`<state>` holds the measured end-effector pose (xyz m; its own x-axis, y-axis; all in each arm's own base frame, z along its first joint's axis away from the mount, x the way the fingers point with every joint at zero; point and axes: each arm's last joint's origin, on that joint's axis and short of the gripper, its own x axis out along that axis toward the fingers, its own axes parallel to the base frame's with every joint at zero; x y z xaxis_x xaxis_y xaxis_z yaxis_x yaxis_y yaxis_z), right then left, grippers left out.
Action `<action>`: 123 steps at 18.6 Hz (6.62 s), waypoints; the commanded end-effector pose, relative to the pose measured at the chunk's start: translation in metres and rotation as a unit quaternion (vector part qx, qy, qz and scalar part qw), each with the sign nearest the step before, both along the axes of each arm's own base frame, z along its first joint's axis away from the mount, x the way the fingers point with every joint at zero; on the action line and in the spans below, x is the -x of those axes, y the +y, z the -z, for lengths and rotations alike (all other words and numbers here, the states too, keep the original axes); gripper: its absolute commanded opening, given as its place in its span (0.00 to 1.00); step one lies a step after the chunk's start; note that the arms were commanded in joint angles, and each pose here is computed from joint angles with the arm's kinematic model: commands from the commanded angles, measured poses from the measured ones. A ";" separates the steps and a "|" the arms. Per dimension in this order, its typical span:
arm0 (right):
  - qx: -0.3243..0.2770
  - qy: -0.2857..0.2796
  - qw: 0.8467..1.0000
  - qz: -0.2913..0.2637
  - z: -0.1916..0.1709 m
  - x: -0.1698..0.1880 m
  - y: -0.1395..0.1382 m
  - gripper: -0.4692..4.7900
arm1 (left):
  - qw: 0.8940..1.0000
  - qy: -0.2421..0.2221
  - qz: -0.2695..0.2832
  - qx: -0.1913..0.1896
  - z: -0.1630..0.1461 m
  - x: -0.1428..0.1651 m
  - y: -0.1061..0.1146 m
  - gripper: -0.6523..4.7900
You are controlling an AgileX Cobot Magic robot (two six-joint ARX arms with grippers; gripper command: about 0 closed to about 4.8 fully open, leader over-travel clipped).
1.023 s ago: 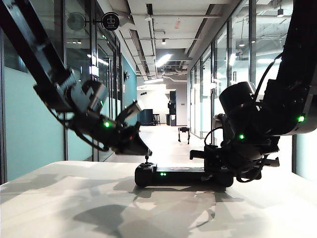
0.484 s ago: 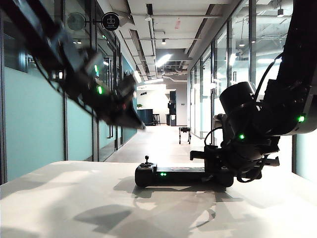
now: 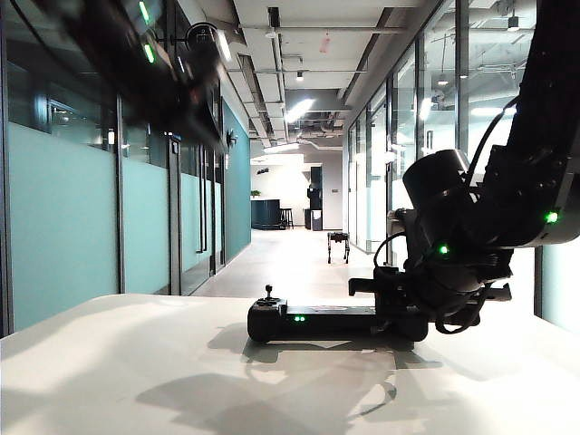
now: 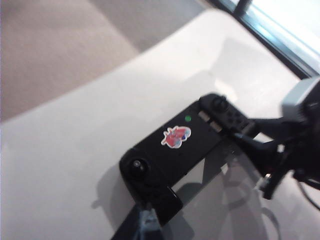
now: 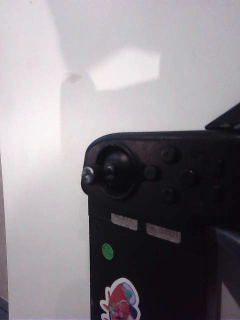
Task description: Push the left joystick on the remote control sitting on the white table forward to make the robot dog walk in a straight line until it approaches the door.
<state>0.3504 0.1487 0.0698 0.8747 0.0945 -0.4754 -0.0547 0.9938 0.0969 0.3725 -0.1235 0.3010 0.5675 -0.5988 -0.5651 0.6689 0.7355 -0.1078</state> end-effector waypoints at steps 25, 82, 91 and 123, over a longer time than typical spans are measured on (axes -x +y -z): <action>0.033 -0.056 0.997 -0.043 -0.093 0.076 -0.033 0.08 | 0.972 -0.119 -0.202 0.012 0.032 0.129 0.049 0.11; 0.025 -0.262 0.965 0.022 -0.096 0.253 -0.142 0.08 | 0.952 -0.156 -0.263 -0.002 0.107 0.221 0.081 0.11; 0.028 -0.262 0.964 0.034 -0.096 0.253 -0.144 0.08 | 0.952 -0.156 -0.263 -0.002 0.107 0.221 0.081 0.11; 0.031 -0.259 0.964 0.045 -0.096 0.253 -0.144 0.08 | 0.881 -0.338 -0.330 0.022 0.131 0.276 0.116 0.12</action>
<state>0.0972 0.0043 0.1675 0.9997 -0.0088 0.0215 0.0083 0.9997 0.0209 0.0977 -0.0078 0.1718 0.9968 -0.0310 0.0732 0.0228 0.9936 0.1110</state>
